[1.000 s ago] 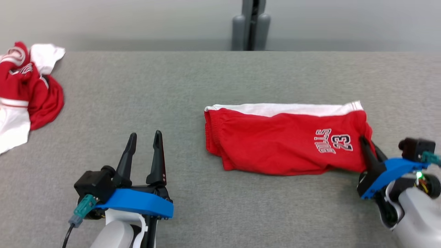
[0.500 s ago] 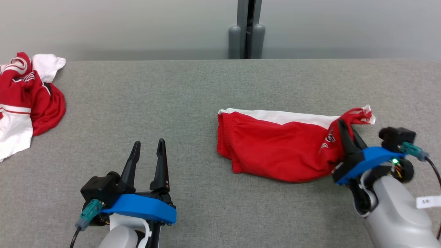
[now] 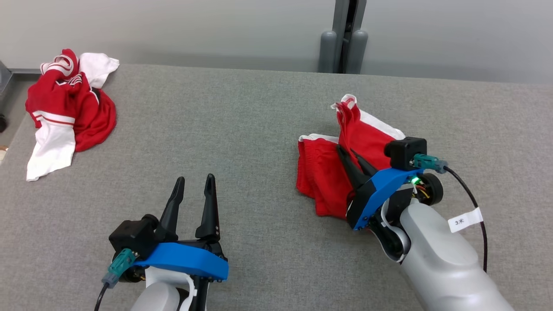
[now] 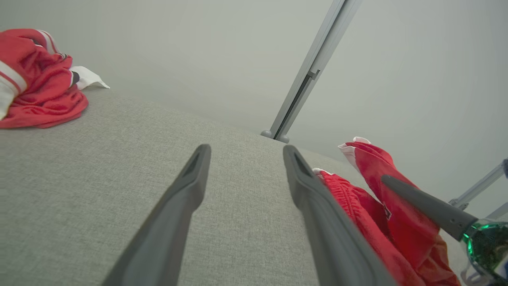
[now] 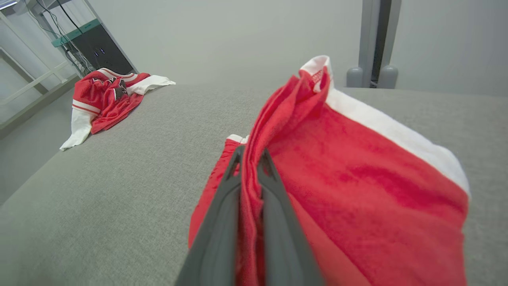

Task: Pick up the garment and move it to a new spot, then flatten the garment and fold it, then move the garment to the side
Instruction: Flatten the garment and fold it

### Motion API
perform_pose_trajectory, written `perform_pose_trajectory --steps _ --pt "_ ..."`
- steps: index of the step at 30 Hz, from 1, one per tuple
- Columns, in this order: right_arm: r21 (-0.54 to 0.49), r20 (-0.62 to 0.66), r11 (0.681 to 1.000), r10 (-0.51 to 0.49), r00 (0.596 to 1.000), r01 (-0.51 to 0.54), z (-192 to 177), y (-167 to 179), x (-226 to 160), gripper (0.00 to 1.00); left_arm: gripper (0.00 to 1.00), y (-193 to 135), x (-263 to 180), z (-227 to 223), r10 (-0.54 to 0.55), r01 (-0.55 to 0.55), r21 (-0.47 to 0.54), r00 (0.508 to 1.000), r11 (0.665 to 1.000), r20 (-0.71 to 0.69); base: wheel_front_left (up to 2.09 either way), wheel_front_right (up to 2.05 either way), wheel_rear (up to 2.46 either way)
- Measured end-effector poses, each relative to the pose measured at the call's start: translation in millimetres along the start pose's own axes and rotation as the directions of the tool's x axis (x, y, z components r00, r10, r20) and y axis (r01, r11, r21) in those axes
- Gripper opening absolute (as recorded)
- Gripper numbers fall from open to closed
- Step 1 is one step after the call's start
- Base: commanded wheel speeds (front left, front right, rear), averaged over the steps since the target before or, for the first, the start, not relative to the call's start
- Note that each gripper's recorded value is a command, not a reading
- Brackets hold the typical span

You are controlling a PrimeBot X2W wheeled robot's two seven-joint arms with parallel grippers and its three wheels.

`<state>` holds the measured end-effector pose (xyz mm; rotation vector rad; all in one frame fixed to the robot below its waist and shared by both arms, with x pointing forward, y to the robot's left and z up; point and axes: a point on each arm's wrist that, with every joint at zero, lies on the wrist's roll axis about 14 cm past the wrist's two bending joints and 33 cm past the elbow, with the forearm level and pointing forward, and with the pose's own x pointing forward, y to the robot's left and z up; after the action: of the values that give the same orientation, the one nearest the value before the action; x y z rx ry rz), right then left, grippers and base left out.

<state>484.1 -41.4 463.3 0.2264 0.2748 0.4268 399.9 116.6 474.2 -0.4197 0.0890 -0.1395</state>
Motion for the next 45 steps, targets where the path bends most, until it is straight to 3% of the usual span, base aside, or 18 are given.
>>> perform_pose_trajectory --steps 7,8,9,10,11,12,19,25,31,36,37,38,40,41,42,45 --pt "-0.001 -0.072 0.996 0.086 0.994 -0.086 -22 29 4 0.00 1.00 7 -1 1 0.021 -0.021 -0.002 1.000 1.000 0.006 0.00 0.00 0.00" --pt "-0.011 -0.087 0.995 0.094 0.992 -0.095 -26 31 3 0.10 1.00 7 -1 1 0.022 -0.022 -0.003 1.000 1.000 0.005 0.00 0.00 0.00" --pt "-0.022 -0.097 0.994 0.103 0.990 -0.106 -29 34 2 0.36 1.00 7 -1 0 0.020 -0.020 -0.004 1.000 1.000 0.004 0.00 0.00 0.00" --pt "-0.029 -0.102 0.993 0.112 0.988 -0.116 -30 37 1 0.87 1.00 6 -1 -1 0.018 -0.018 -0.004 1.000 1.000 0.002 0.00 0.00 0.00" --pt "-0.029 -0.101 0.991 0.123 0.987 -0.127 -31 40 0 0.87 1.00 5 -1 -1 0.016 -0.016 -0.003 1.000 1.000 0.001 0.00 0.00 0.00" --pt "-0.028 -0.093 0.990 0.134 0.987 -0.137 -30 44 0 1.00 1.00 4 -1 -2 0.012 -0.012 -0.003 1.000 1.000 -0.001 0.00 0.00 0.00" --pt "-0.037 -0.039 0.983 0.177 0.983 -0.178 -23 57 -8 1.00 1.00 -6 1 -7 -0.018 0.018 -0.007 1.000 1.000 -0.015 0.00 0.00 0.00" --pt "-0.041 0.051 0.988 0.151 0.987 -0.149 -6 47 -11 1.00 1.00 -12 2 -11 -0.035 0.035 -0.006 0.999 0.999 -0.025 0.00 0.00 0.00" --pt "-0.034 0.163 0.998 0.055 0.985 -0.050 27 10 -15 1.00 1.00 -14 3 -13 -0.041 0.041 -0.004 0.999 0.999 -0.029 0.00 0.00 0.00" --pt "-0.092 0.149 0.995 -0.031 0.988 0.045 23 -25 -21 1.00 1.00 -13 2 -15 -0.038 0.038 -0.004 0.999 0.999 -0.034 0.00 0.00 0.00" --pt "-0.093 0.139 0.994 -0.045 0.989 0.058 19 -30 -21 0.58 1.00 -12 2 -15 -0.037 0.036 -0.004 0.999 0.999 -0.036 0.00 0.00 0.00" --pt "-0.093 0.127 0.994 -0.051 0.991 0.063 15 -31 -21 0.40 1.00 -11 2 -16 -0.034 0.034 -0.004 0.999 0.999 -0.037 0.00 0.00 0.00" --pt "-0.102 0.088 0.993 -0.046 0.995 0.055 3 -28 -20 0.20 1.00 -10 2 -17 -0.030 0.030 -0.004 0.999 1.000 -0.040 0.00 0.00 0.00" --pt "-0.103 0.074 0.994 -0.040 0.996 0.048 -2 -25 -18 0.05 1.00 -8 2 -17 -0.026 0.026 -0.004 0.999 1.000 -0.041 0.00 0.00 0.00" --pt "-0.106 0.058 0.994 -0.034 0.998 0.040 -6 -22 -17 0.00 1.00 -7 3 -17 -0.022 0.022 -0.004 0.999 1.000 -0.040 0.00 0.00 0.00" --pt "-0.116 0.017 0.993 -0.013 1.000 0.015 -19 -13 -14 0.00 1.00 -2 5 -14 -0.012 0.012 -0.001 0.999 1.000 -0.033 0.00 0.00 0.00"
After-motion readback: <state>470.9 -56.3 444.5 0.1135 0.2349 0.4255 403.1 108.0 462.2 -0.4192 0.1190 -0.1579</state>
